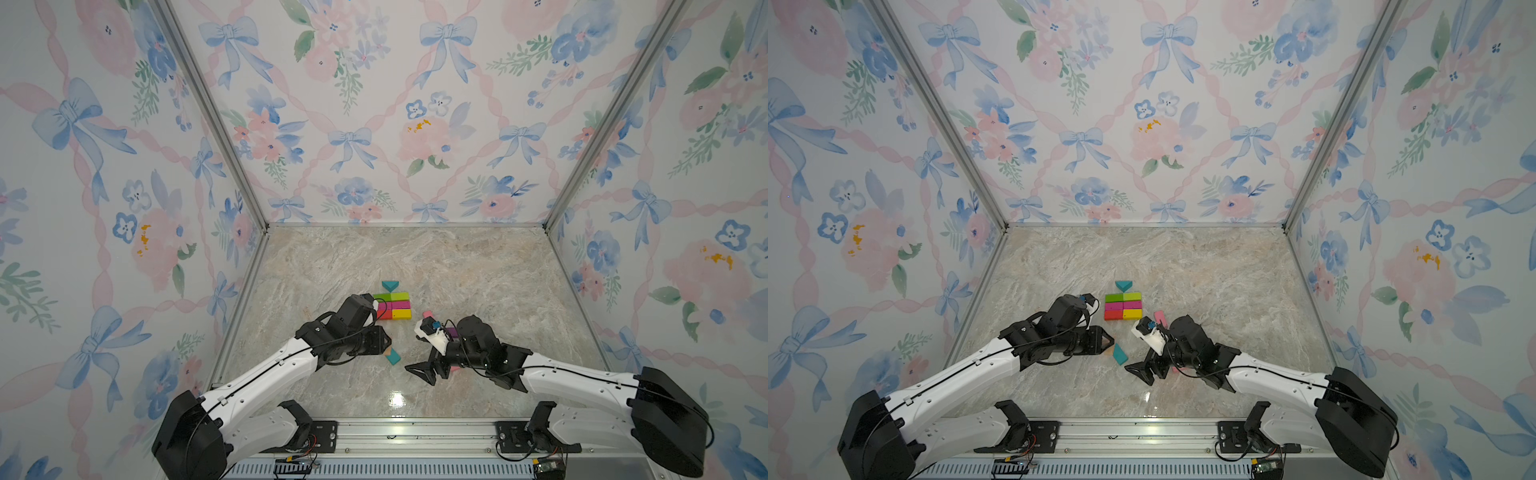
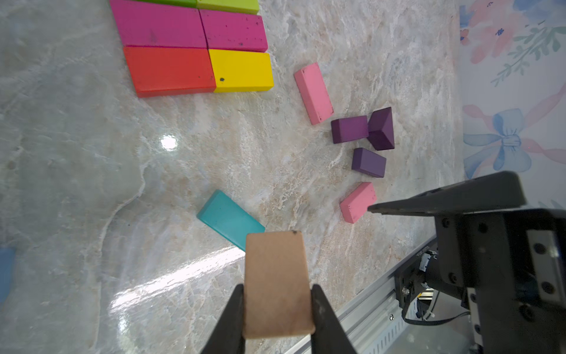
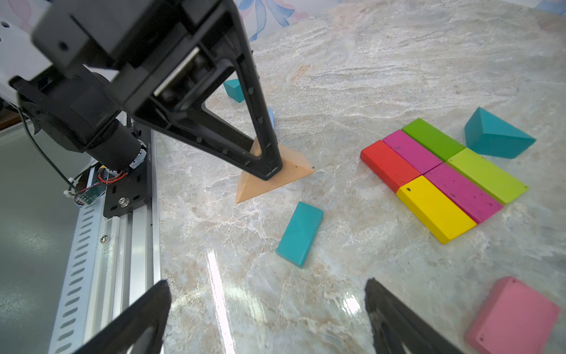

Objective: Assemble a piece of candy with building blocks
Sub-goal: Assemble the building block at the center of the board.

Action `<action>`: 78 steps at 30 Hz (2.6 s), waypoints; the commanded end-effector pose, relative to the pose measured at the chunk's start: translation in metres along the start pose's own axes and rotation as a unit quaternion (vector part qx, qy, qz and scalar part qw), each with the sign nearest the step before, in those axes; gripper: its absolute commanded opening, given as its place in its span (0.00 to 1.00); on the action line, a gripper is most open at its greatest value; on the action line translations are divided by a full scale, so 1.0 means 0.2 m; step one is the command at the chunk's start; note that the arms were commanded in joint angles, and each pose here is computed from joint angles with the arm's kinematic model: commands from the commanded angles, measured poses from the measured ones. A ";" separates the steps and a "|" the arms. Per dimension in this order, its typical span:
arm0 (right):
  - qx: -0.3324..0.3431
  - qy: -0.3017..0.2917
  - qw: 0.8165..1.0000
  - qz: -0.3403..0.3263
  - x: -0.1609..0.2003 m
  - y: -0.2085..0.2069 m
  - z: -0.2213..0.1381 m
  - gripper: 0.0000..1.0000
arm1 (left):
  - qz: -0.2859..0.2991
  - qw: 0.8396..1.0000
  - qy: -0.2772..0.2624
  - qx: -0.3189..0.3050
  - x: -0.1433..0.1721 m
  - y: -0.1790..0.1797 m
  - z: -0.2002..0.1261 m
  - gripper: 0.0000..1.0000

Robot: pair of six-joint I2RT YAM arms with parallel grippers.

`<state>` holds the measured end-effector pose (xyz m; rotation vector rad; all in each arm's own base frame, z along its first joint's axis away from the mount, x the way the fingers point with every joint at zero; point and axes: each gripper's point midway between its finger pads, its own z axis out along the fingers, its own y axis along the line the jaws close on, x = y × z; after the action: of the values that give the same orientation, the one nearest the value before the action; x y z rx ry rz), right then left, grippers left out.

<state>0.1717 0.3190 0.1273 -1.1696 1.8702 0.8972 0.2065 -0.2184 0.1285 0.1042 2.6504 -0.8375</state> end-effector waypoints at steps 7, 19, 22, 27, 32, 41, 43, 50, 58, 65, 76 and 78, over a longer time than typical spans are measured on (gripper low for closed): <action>-0.016 -0.018 0.999 -0.040 -0.16 0.01 0.15 0.99 | 0.024 0.994 0.020 0.103 -0.01 -0.07 -0.05 0.08; -0.007 -0.008 0.998 -0.061 -0.20 -0.01 0.22 0.99 | 0.025 0.992 0.037 0.115 0.04 -0.05 -0.04 0.05; -0.006 -0.003 0.998 -0.065 -0.20 -0.02 0.24 0.99 | 0.022 0.992 0.036 0.116 0.05 -0.05 -0.04 0.05; -0.003 -0.008 0.998 -0.069 -0.23 -0.03 0.25 0.99 | 0.018 0.993 0.035 0.115 0.05 -0.05 -0.04 0.04; 0.000 0.003 0.997 -0.078 -0.22 -0.02 0.26 0.97 | 0.018 0.992 0.034 0.118 0.04 -0.06 -0.05 0.04; -0.003 0.023 0.995 -0.095 -0.16 0.02 0.27 0.93 | 0.006 0.991 0.027 0.129 0.01 -0.05 -0.07 0.02; -0.003 0.021 0.995 -0.096 -0.17 0.02 0.27 0.93 | 0.004 0.991 0.028 0.133 0.01 -0.05 -0.08 0.02; 0.008 0.006 0.995 -0.103 -0.22 0.01 0.28 0.90 | 0.000 0.990 0.030 0.138 0.01 -0.06 -0.08 0.02; 0.020 -0.008 0.994 -0.107 -0.28 -0.01 0.28 0.85 | 0.001 0.990 0.029 0.140 0.01 -0.06 -0.09 0.02; 0.018 -0.014 0.994 -0.110 -0.29 0.00 0.28 0.79 | 0.002 0.989 0.030 0.146 0.00 -0.08 -0.09 0.02; 0.011 -0.014 0.993 -0.114 -0.29 0.03 0.29 0.64 | -0.002 0.989 0.032 0.143 0.01 -0.06 -0.08 0.02; 0.011 -0.015 0.993 -0.115 -0.29 0.04 0.29 0.61 | -0.003 0.989 0.033 0.142 0.01 -0.06 -0.08 0.02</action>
<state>0.1921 0.3842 0.1392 -1.3338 1.7183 0.7605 0.2007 -0.2197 0.1462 0.2050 2.5691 -1.1990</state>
